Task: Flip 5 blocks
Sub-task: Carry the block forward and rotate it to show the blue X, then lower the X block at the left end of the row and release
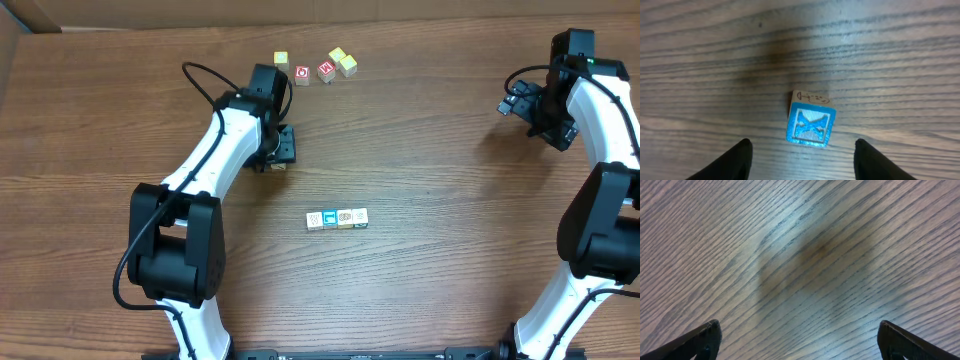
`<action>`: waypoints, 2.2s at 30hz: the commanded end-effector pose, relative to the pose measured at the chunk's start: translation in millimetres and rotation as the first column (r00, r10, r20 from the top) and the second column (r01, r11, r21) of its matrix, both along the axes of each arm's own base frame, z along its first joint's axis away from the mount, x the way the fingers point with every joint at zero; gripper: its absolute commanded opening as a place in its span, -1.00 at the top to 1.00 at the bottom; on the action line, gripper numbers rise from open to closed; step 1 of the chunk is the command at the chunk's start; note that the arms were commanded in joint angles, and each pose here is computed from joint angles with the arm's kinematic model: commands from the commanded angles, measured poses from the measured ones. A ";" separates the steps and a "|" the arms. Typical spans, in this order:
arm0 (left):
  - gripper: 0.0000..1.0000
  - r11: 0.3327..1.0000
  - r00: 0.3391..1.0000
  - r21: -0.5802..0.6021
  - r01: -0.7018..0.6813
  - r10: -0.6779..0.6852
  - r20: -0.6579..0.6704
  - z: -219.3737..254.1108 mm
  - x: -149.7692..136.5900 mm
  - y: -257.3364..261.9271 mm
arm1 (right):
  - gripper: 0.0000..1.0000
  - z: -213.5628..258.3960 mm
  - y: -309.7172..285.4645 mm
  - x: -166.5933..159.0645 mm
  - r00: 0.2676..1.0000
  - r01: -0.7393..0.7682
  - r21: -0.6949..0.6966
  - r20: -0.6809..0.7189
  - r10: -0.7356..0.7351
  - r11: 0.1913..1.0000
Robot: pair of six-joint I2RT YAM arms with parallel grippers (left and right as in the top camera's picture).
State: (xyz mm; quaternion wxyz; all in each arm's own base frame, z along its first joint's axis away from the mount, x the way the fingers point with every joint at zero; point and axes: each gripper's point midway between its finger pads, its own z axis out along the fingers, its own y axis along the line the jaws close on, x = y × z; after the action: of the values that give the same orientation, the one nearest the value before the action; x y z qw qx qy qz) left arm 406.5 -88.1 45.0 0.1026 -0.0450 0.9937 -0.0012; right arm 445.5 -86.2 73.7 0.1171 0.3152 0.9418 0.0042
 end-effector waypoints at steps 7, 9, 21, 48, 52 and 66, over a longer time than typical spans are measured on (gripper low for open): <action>-0.03 0.985 0.984 0.011 0.174 -0.175 0.023 -20.3 -0.1 -6.6 | -1.00 22.8 -2.6 6.2 0.998 -0.003 -0.018 0.056 0.004 1.000; -0.03 0.983 0.982 0.013 0.185 -0.185 0.032 -23.2 0.7 -6.8 | -1.00 22.8 -2.6 6.2 0.998 -0.003 -0.018 0.056 0.004 1.000; 0.18 0.983 0.979 0.009 0.184 -0.184 0.090 -28.5 11.3 -9.4 | -1.00 22.8 -2.6 6.2 0.998 -0.003 -0.018 0.056 0.004 1.000; 0.52 0.994 0.983 -0.035 0.101 -0.094 0.155 65.1 -18.6 -3.8 | -1.00 22.8 -2.6 6.2 0.998 -0.003 -0.018 0.056 0.004 1.000; 0.60 0.998 0.991 -0.061 0.022 -0.014 0.136 97.8 -51.8 3.1 | -1.00 22.8 -2.6 6.2 0.998 -0.003 -0.018 0.056 0.004 1.000; 0.58 0.996 0.997 -0.055 -0.070 0.069 -0.026 67.3 -124.7 -18.8 | -1.00 22.8 -2.6 6.2 0.998 -0.003 -0.018 0.056 0.004 1.000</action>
State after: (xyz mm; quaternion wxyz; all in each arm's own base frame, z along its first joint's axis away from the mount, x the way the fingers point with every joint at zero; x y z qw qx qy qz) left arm 296.0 -101.8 134.9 0.1121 -0.0612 0.9914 -0.0287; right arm 445.5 -86.1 73.7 0.1171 0.3151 0.9418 0.0044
